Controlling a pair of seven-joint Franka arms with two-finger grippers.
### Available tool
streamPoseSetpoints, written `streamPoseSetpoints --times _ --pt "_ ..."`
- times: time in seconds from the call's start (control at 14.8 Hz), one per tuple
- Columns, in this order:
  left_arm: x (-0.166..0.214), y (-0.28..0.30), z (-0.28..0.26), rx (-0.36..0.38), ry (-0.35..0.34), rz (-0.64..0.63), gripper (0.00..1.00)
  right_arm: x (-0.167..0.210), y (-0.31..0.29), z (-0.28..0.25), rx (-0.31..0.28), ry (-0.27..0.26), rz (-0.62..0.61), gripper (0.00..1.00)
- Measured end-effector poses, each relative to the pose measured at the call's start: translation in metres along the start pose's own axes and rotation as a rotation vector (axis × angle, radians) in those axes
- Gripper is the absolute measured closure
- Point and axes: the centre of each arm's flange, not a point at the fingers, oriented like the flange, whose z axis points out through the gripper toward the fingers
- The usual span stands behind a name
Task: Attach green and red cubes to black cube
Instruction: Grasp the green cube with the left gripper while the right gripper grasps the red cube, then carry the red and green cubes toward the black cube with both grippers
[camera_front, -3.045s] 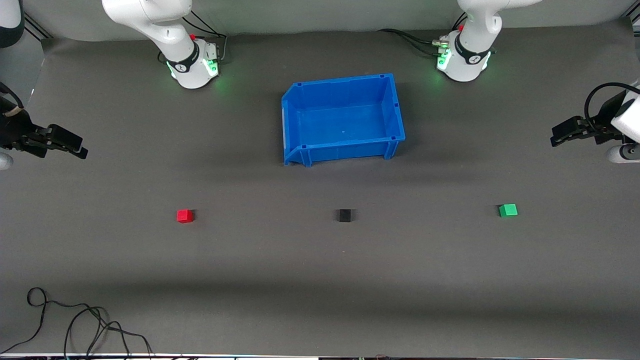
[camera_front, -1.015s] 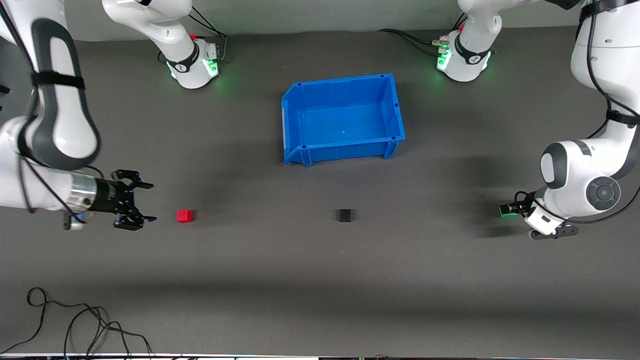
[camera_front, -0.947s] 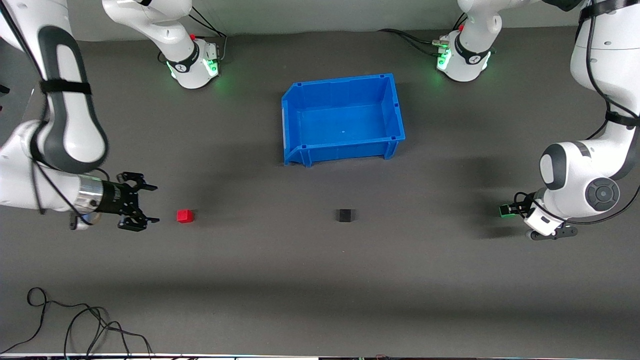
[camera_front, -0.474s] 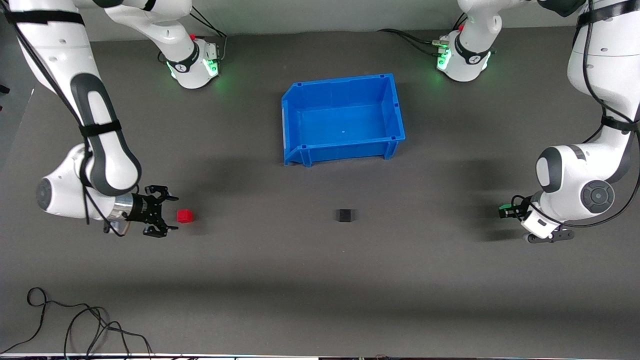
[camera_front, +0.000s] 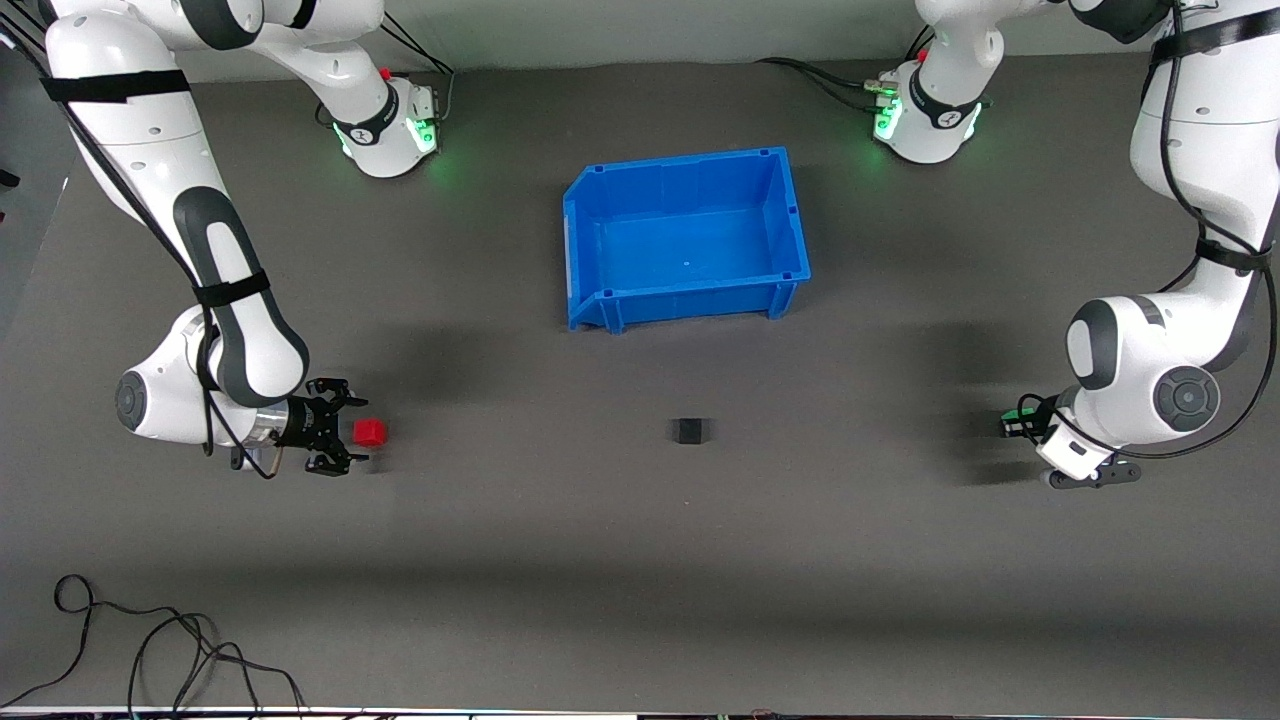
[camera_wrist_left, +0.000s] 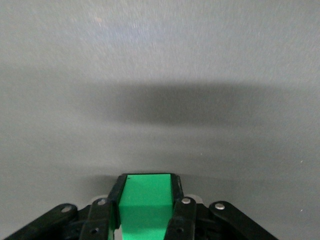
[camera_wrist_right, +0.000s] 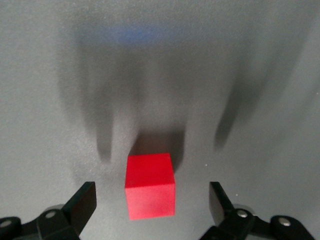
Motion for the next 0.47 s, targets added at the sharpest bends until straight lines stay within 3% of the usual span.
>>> streamPoseSetpoints --times 0.2,0.41,0.47 --pt "0.012 0.001 -0.021 -0.030 -0.008 -0.059 0.63 0.009 0.002 0.000 0.000 0.000 -0.006 0.05" --pt "0.026 0.025 -0.057 -0.069 -0.040 -0.225 0.63 0.013 0.002 -0.001 0.002 -0.001 -0.008 0.39" --pt "0.030 0.041 -0.069 -0.073 -0.038 -0.309 0.63 0.012 0.002 -0.001 0.002 -0.001 -0.009 0.44"
